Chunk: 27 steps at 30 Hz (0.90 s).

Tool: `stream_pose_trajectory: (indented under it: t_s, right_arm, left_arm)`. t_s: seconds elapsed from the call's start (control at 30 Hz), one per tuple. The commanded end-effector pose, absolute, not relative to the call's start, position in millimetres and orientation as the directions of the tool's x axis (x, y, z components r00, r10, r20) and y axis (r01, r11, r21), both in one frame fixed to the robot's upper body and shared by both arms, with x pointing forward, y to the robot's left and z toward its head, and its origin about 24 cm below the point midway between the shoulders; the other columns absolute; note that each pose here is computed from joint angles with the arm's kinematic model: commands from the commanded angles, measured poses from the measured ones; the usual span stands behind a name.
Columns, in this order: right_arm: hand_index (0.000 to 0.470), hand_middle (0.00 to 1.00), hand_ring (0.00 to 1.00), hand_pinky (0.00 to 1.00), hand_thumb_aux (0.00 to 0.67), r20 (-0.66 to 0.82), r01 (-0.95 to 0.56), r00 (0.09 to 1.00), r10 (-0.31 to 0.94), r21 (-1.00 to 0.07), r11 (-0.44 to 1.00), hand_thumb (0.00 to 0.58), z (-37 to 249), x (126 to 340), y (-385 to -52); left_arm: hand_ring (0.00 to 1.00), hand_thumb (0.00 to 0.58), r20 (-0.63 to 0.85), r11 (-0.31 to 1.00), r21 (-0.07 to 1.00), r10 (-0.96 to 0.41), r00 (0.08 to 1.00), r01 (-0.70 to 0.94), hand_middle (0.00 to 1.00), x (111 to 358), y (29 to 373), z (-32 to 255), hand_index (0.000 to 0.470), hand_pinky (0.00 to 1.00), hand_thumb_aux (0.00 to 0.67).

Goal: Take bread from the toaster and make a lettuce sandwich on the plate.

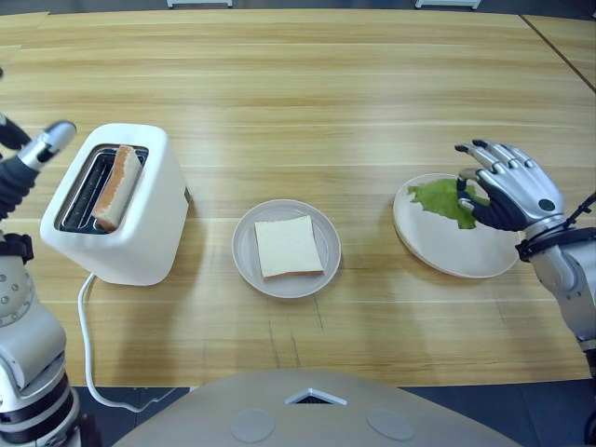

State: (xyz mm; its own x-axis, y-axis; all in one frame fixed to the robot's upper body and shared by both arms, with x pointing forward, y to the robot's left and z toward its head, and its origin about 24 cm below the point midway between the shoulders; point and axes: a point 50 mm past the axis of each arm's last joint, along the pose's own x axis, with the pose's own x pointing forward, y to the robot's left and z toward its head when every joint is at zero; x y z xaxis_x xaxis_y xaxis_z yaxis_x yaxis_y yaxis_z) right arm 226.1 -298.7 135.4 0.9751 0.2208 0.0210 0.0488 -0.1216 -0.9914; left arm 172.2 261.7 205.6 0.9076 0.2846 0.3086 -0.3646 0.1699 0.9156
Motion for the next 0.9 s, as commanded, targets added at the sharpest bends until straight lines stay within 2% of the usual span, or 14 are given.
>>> stream_pose_trajectory:
  t_s: [0.03,0.27,0.3,0.33,0.37,0.4,0.67,0.77,0.9]
  right_arm:
    - [0.47,0.0,0.0,0.0,0.67,0.062,0.08,0.948,0.311,-0.996,-0.046,0.58,140,230,-270]
    - [0.47,0.0,0.0,0.0,0.67,0.09,0.072,0.894,0.44,-0.996,0.056,0.58,133,239,-220]
    - [0.47,0.0,0.0,0.0,0.67,0.09,0.064,0.882,0.463,-0.995,0.071,0.58,130,241,-210]
    - [0.47,0.0,0.0,0.0,0.67,0.091,0.057,0.871,0.482,-0.995,0.085,0.58,127,242,-201]
    - [0.47,0.0,0.0,0.0,0.67,0.089,0.048,0.862,0.499,-0.994,0.093,0.58,124,244,-193]
    - [0.47,0.0,0.0,0.0,0.67,0.086,0.037,0.854,0.512,-0.994,0.105,0.58,121,245,-186]
    - [0.47,0.0,0.0,0.0,0.67,0.046,-0.046,0.797,0.602,-0.99,0.137,0.58,96,247,-141]
    - [0.47,0.0,0.0,0.0,0.67,0.025,-0.046,0.806,0.591,-0.993,0.105,0.58,94,248,-146]
    - [0.47,0.0,0.0,0.0,0.67,-0.022,-0.046,0.841,0.541,-0.998,0.031,0.58,93,246,-171]
  left_arm:
    - [0.49,0.0,0.177,0.12,0.967,0.305,0.936,-0.222,0.49,172,267,181,0.0,0.49,0.0]
    - [0.44,0.0,0.067,0.119,0.987,0.298,0.952,-0.107,0.44,175,262,159,0.0,0.44,0.0]
    - [0.36,0.0,0.061,0.12,0.988,0.295,0.953,-0.1,0.36,176,261,157,0.0,0.36,0.0]
    - [0.23,0.0,0.055,0.119,0.988,0.293,0.954,-0.094,0.23,177,260,156,0.0,0.23,0.0]
    - [0.15,0.0,0.052,0.119,0.989,0.29,0.955,-0.09,0.15,178,259,154,0.0,0.15,0.0]
    - [0.0,0.0,0.048,0.119,0.989,0.289,0.956,-0.086,0.0,179,259,153,0.0,0.0,0.0]
    - [0.0,0.0,-0.008,0.093,0.996,0.274,0.962,-0.018,0.0,184,253,142,0.0,0.0,0.0]
    - [0.0,0.0,-0.05,0.071,0.997,0.262,0.964,0.033,0.0,183,250,139,0.0,0.0,0.0]
    - [0.0,0.0,-0.103,0.066,0.994,0.244,0.964,0.089,0.0,182,245,133,0.0,0.0,0.0]
